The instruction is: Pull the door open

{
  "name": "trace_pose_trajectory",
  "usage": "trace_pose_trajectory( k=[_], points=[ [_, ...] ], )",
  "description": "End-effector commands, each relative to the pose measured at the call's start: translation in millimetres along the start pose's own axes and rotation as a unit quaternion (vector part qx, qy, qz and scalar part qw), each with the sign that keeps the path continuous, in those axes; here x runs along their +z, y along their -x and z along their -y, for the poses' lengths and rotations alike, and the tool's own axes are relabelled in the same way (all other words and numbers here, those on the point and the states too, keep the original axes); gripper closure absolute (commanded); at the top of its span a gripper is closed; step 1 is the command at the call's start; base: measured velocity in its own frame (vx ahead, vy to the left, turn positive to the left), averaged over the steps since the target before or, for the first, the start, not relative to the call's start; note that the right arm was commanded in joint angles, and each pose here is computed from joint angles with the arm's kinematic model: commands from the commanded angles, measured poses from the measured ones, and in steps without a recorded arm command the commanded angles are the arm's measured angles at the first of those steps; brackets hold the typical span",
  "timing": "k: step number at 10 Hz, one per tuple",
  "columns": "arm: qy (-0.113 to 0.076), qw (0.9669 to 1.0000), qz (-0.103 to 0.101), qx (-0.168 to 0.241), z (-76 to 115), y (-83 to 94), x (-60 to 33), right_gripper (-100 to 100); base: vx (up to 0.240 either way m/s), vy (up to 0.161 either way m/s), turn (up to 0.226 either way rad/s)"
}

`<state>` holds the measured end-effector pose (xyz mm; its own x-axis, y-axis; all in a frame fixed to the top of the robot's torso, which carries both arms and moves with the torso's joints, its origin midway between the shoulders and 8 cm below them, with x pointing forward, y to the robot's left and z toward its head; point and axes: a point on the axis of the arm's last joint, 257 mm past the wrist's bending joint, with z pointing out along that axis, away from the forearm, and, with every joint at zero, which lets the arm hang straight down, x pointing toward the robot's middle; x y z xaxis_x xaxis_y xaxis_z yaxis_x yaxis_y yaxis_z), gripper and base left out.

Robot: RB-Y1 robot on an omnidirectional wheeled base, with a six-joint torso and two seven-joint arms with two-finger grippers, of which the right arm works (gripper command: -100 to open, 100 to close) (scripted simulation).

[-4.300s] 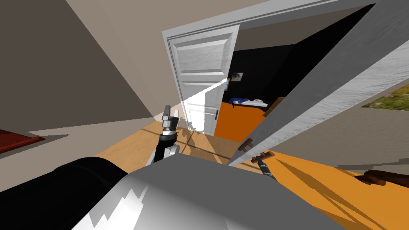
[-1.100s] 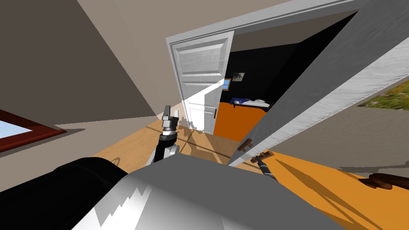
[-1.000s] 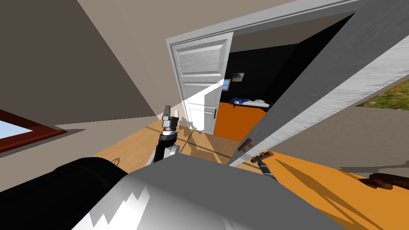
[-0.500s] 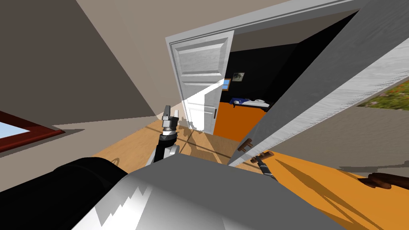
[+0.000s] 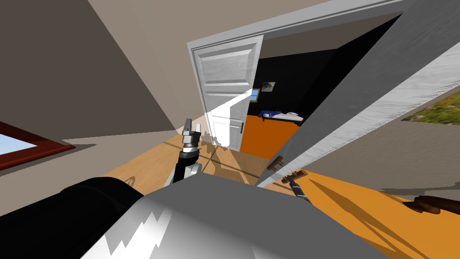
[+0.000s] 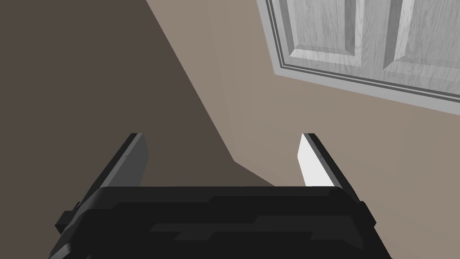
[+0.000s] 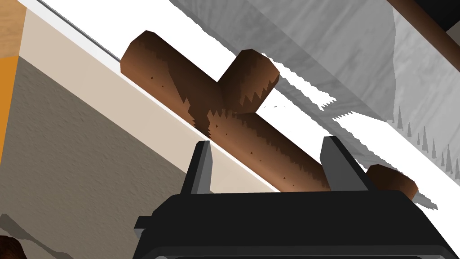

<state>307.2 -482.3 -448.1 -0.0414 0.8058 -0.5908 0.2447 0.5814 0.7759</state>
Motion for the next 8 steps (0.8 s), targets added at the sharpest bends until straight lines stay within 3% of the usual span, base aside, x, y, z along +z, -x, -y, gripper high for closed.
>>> trace_pose_trajectory(
  k=[1,8],
  points=[
    [0.002,0.9997,0.006,0.024,-4.0,-0.8,3.7,100,0.000,0.000,0.000],
    [0.004,0.9998,-0.002,0.018,-3.1,-2.9,2.6,100,-0.017,-0.014,0.010]
  ],
)
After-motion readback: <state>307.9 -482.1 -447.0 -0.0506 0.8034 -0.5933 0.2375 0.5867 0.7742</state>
